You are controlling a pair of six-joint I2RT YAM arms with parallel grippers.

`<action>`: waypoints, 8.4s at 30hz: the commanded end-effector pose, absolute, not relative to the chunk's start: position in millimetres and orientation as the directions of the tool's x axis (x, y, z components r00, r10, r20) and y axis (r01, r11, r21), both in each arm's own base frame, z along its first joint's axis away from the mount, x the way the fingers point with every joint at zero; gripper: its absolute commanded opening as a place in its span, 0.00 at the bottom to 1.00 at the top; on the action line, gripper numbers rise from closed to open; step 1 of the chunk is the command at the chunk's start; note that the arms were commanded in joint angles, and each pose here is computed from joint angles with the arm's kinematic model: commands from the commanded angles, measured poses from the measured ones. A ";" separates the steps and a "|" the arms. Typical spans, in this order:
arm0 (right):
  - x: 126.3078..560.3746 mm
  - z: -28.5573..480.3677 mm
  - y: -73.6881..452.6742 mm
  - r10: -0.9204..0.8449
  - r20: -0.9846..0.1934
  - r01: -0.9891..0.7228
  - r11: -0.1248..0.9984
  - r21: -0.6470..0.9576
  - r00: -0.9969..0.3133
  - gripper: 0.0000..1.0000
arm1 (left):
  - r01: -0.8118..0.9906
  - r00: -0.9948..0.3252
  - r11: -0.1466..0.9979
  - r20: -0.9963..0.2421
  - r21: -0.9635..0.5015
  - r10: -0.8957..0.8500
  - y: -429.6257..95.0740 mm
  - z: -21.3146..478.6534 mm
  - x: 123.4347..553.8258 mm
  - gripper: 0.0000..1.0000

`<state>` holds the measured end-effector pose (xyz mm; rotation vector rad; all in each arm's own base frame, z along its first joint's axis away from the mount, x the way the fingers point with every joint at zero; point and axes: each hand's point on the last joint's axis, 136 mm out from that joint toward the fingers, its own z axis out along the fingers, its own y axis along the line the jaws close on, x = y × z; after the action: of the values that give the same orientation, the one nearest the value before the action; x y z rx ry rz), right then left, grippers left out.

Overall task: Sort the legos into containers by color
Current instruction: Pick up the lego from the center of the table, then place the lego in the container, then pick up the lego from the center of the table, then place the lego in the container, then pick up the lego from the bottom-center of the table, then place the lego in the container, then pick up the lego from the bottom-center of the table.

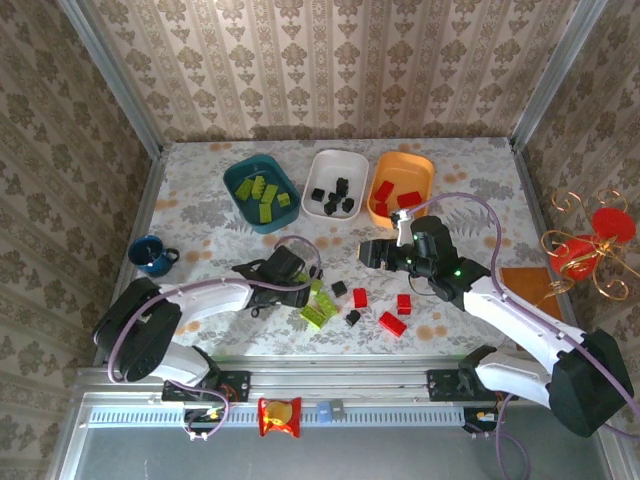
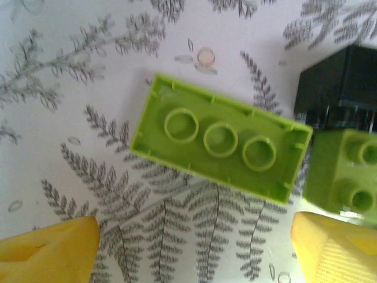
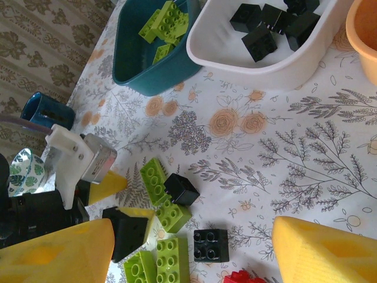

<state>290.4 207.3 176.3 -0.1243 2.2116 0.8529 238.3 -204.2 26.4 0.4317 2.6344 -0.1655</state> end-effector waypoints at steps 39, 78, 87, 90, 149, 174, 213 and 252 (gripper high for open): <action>290.5 173.0 201.0 0.174 -0.696 -0.317 0.796 0.515 -0.696 0.73 | 0.197 -0.712 0.977 -0.697 -0.085 0.083 -192.3 119.8 330.6 0.58; 307.5 94.6 277.7 -0.119 -0.591 -0.301 0.928 0.221 -0.798 0.78 | 0.125 -0.625 0.928 -0.754 -0.350 -0.200 -155.1 182.2 317.0 1.00; 314.0 48.3 316.0 -0.200 -0.499 -0.322 0.931 0.171 -0.843 0.75 | 0.068 -0.701 0.923 -0.676 -0.379 -0.226 -133.1 128.8 266.0 1.00; 318.2 36.6 320.3 -0.208 -0.478 -0.316 0.936 0.157 -0.853 0.72 | 0.050 -0.720 0.924 -0.655 -0.378 -0.229 -128.8 114.1 256.7 1.00; 460.3 181.2 248.9 0.042 -0.663 -0.119 0.974 0.195 -0.747 0.70 | 0.082 -0.773 0.882 -0.588 -0.463 -0.237 -149.9 89.9 249.6 1.00; 243.4 28.7 235.7 -0.156 -0.319 -0.207 0.970 0.131 -0.935 0.59 | 0.066 -0.807 0.885 -0.546 -0.461 -0.224 -154.6 64.7 251.6 1.00; 496.4 124.0 87.3 0.281 -0.577 0.274 0.956 0.101 -0.767 0.53 | 0.113 -0.798 0.884 -0.572 -0.454 -0.192 -152.3 78.9 239.1 1.00; 189.9 15.5 249.9 -0.472 -0.311 -0.516 0.853 0.076 -0.825 0.77 | 0.099 -0.829 0.893 -0.533 -0.439 -0.170 -157.8 65.0 245.2 1.00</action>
<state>182.5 246.6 16.2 -0.7315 2.7699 0.2688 239.5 -155.0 56.2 -0.0446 2.4914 -0.5927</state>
